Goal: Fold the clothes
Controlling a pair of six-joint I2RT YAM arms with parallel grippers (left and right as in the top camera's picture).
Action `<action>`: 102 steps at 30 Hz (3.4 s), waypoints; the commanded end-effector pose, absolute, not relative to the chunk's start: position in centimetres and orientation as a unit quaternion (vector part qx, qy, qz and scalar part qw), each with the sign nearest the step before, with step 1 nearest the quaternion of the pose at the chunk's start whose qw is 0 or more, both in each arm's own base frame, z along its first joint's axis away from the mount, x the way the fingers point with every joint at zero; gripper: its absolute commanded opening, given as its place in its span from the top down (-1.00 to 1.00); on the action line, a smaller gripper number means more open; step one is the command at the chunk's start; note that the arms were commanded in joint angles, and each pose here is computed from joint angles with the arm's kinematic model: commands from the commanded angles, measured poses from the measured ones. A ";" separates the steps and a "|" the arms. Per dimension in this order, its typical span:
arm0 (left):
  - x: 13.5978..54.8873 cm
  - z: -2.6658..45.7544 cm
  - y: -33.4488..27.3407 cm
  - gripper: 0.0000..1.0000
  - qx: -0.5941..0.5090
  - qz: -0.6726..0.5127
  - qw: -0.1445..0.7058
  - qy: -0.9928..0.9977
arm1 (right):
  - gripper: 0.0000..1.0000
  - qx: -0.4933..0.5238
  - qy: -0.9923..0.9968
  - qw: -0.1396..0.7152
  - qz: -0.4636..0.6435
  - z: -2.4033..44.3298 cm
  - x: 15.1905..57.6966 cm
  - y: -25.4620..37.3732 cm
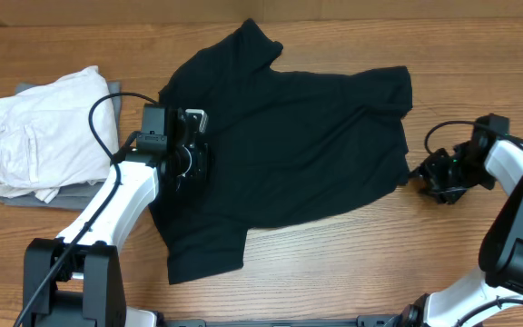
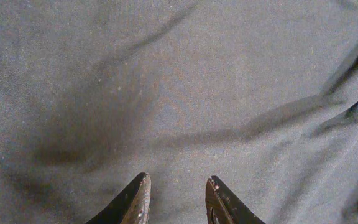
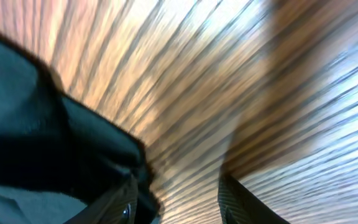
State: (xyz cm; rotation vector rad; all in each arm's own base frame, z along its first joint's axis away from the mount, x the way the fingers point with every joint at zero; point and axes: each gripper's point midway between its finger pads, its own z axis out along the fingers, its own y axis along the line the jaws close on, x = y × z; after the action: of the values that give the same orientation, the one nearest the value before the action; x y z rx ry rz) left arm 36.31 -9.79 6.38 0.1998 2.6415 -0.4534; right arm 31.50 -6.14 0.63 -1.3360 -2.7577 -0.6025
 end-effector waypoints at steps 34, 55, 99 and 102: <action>36.3 6.6 -10.1 0.28 0.067 -0.173 0.219 0.958 | 0.78 -0.403 -0.910 0.099 -0.016 6.4 27.0 -9.9; 38.1 7.5 -10.2 0.30 0.110 -0.161 0.267 0.944 | 0.90 -0.435 -0.893 0.096 -0.061 3.5 26.4 -9.7; 48.1 0.5 0.1 0.82 -0.033 -0.068 0.286 0.955 | -0.40 -0.376 -0.910 0.112 -0.135 4.2 26.3 -7.2; 49.0 3.0 0.0 0.72 -0.017 -0.064 0.285 0.956 | -0.30 -0.365 -0.915 0.094 -0.145 4.1 27.4 -6.8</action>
State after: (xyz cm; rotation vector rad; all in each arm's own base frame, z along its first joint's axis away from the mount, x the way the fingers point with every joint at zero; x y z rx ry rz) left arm 47.30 0.05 0.95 -0.1055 2.5873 -0.2115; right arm 26.35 -8.09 3.60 -1.1326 -2.6695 -0.3204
